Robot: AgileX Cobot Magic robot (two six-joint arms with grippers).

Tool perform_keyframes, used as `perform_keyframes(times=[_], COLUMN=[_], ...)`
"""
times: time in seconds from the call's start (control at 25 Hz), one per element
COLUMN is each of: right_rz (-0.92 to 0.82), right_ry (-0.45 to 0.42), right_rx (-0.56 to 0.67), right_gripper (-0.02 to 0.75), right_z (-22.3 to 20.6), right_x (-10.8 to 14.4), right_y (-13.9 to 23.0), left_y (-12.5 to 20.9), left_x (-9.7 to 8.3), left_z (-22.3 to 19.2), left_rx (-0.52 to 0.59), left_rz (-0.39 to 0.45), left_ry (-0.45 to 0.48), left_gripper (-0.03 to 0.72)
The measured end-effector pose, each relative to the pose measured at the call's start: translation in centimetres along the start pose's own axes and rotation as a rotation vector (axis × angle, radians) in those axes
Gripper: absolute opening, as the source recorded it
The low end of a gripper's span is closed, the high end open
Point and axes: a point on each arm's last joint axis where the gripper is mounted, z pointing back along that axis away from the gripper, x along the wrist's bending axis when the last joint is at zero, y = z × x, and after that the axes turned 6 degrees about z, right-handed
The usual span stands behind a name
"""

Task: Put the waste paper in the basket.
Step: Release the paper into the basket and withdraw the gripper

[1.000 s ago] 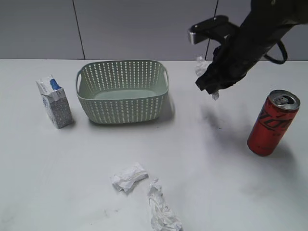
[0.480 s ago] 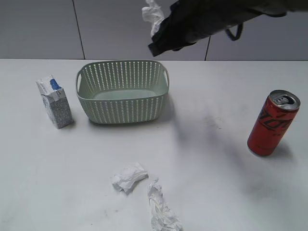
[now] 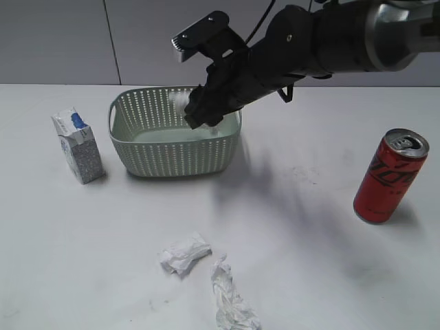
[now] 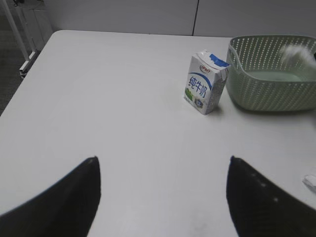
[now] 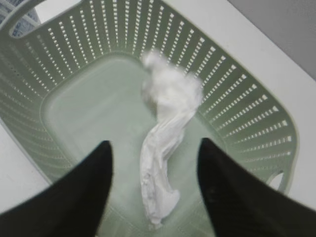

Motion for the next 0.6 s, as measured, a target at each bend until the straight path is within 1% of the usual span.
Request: perform_keyframes(times=[0.04,0.08,0.12,0.24,0.36,0.48,0.6], right_rz=[0.0,0.0,-0.001,-0.004,-0.035,-0.109,-0.172], right_ry=[-0.002,-0.002,-0.001,-0.013,-0.071,-0.156,-0.249], right_rx=[0.002,0.002,-0.003,-0.004,0.027,0.101,0.243], right_gripper=[0.543,0.585,0.596,0.585,0.58,0.577,0.574], right_z=[0.0,0.0,0.0,0.7,2.7,5.1,7.1], right_x=[0.1,0.1,0.1,0.1,0.4,1.1,2.0], right_y=[0.0,0.0,-0.1,-0.6,-1.4,-2.0,-1.5], left_y=[0.0,0.0,0.0,0.0,0.0,0.0,0.0], left_x=[0.0,0.0,0.0,0.0,0.0,0.0,0.0], left_z=[0.0,0.0,0.0,0.0,0.0,0.0,0.0], left_rx=[0.0,0.0,0.0,0.0,0.0,0.0,0.0], left_rz=[0.0,0.0,0.0,0.0,0.0,0.0,0.0], left_ry=[0.0,0.0,0.0,0.0,0.0,0.0,0.0], left_gripper=[0.588,0.588,0.588,0.588,0.588,0.588,0.588])
